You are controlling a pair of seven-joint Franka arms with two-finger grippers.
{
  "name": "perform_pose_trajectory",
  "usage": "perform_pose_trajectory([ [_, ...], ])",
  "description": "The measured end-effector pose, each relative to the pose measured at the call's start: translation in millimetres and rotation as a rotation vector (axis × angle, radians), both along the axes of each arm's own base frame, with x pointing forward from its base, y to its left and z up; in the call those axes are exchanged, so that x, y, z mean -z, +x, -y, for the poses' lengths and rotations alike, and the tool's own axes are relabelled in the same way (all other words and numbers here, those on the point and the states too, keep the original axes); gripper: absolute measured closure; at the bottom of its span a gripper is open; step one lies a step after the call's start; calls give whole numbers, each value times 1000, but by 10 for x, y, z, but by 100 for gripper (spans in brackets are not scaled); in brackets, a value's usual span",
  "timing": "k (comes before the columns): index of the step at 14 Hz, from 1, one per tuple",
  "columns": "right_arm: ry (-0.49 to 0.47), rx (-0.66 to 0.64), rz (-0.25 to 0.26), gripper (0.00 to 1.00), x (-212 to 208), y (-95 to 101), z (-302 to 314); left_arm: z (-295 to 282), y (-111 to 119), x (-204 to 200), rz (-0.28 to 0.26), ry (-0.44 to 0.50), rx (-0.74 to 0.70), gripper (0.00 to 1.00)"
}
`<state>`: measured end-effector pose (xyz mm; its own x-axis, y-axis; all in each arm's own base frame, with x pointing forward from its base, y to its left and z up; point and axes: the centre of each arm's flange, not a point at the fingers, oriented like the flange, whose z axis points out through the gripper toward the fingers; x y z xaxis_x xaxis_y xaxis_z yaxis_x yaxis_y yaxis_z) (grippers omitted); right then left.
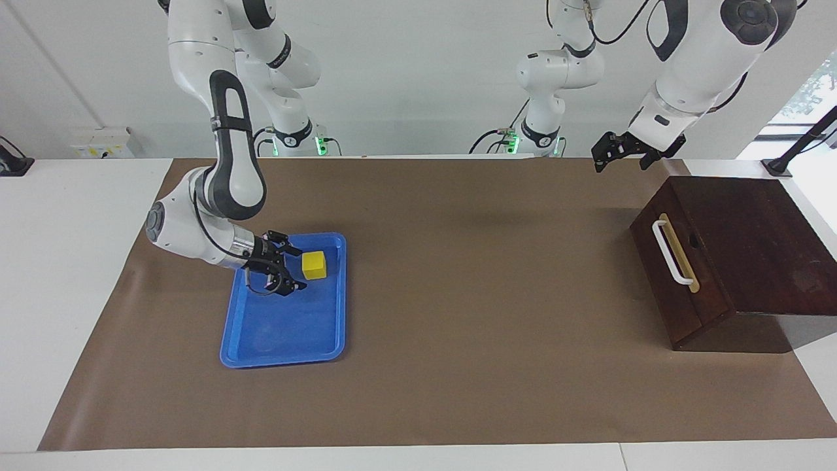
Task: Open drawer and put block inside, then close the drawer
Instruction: 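Move the right gripper over the yellow cube in the blue tray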
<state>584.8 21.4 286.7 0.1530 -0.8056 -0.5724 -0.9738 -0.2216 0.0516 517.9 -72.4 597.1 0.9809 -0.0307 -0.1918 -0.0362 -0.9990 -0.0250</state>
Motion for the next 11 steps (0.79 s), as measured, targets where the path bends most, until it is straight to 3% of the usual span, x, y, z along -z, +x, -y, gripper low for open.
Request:
perform_pose_trajectory([
  [11,26,17,-7,0,25,-11,-61,0,0,0,0,0,0,0],
])
